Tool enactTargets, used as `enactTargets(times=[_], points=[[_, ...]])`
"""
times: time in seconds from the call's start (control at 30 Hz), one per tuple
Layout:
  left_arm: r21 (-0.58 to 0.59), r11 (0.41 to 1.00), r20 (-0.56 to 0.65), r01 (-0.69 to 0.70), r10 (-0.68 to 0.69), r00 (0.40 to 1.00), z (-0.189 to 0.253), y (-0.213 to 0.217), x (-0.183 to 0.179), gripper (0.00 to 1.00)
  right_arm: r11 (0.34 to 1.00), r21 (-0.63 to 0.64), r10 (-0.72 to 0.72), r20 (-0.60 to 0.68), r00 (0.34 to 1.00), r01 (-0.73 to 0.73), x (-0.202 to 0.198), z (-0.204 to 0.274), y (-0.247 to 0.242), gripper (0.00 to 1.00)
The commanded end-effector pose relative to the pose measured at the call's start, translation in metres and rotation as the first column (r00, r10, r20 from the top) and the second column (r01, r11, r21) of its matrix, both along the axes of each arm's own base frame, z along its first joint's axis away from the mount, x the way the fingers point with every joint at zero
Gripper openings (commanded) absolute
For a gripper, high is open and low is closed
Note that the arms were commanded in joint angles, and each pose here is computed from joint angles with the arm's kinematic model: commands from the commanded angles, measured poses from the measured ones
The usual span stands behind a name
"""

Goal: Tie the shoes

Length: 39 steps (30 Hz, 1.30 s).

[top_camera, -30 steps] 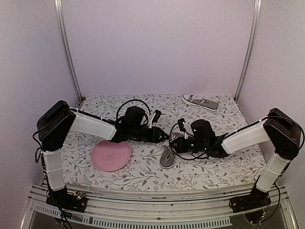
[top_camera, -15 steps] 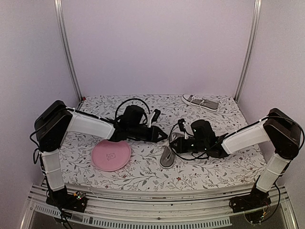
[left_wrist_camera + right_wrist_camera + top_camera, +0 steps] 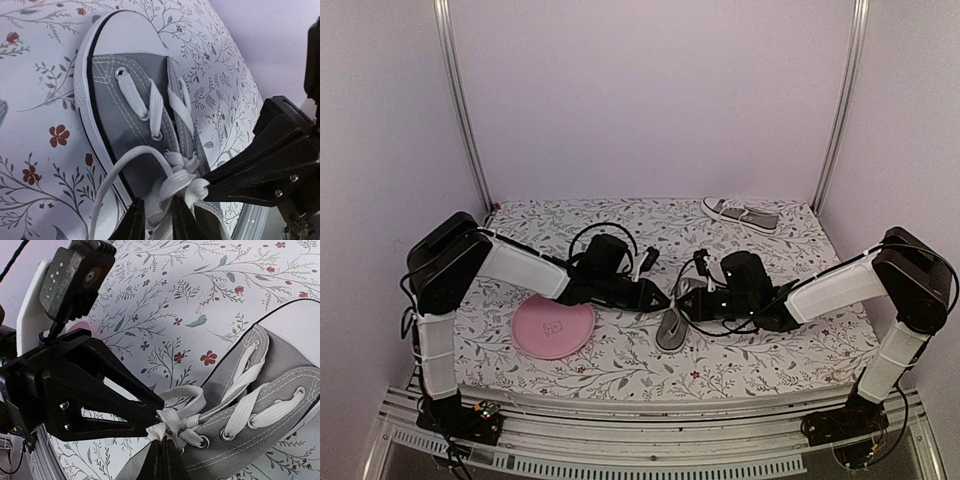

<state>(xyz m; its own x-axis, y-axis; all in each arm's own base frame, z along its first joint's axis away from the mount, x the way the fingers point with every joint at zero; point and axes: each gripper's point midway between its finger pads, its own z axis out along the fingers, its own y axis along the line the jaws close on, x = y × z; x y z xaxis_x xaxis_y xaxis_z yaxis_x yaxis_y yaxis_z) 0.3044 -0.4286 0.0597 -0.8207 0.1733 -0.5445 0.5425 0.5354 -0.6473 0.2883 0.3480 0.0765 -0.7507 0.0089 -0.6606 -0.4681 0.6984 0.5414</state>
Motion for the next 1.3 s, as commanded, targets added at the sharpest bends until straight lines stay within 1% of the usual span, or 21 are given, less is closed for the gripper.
enactTargets(times=[0.0,0.13,0.33,0.47,0.53,0.7,0.8,0.97,1.27], points=[[-0.009,1.000,-0.011,0.007,-0.007,1.000,-0.002,-0.006,0.000,0.19,1.000,0.013,-0.009,0.003,1.000,0.009,-0.001,0.003,0.000,0.02],[-0.026,1.000,-0.017,0.005,-0.006,1.000,-0.002,-0.008,0.002,0.19,1.000,0.013,-0.009,0.003,1.000,0.009,-0.001,0.003,0.000,0.02],[-0.068,0.997,-0.029,0.022,-0.024,0.999,-0.001,-0.015,0.000,0.24,1.000,0.010,-0.013,0.001,1.000,0.013,-0.002,0.002,-0.002,0.02],[-0.107,0.994,-0.023,0.035,-0.038,0.999,0.004,-0.020,0.001,0.24,1.000,0.008,-0.017,-0.002,1.000,0.017,-0.003,0.001,-0.005,0.02],[-0.128,0.991,-0.012,0.040,-0.042,0.999,0.008,-0.023,0.002,0.20,1.000,0.009,-0.020,-0.005,1.000,0.020,-0.006,0.000,-0.007,0.02],[-0.175,0.983,0.032,0.053,-0.048,0.998,0.023,-0.028,0.004,0.00,0.999,0.008,-0.040,-0.015,0.999,0.040,-0.010,0.000,-0.015,0.02],[-0.192,0.979,0.059,0.067,-0.057,0.997,0.032,-0.031,-0.001,0.00,0.998,0.001,-0.057,-0.026,0.998,0.057,-0.012,0.000,-0.021,0.02],[-0.187,0.980,0.104,0.074,-0.055,0.993,0.040,-0.031,-0.014,0.00,0.997,-0.006,-0.079,-0.043,0.996,0.079,-0.016,-0.003,-0.028,0.02],[-0.163,0.985,0.063,0.051,-0.041,0.997,0.037,-0.038,-0.042,0.00,0.994,-0.012,-0.109,-0.094,0.990,0.108,-0.018,-0.015,-0.036,0.02]])
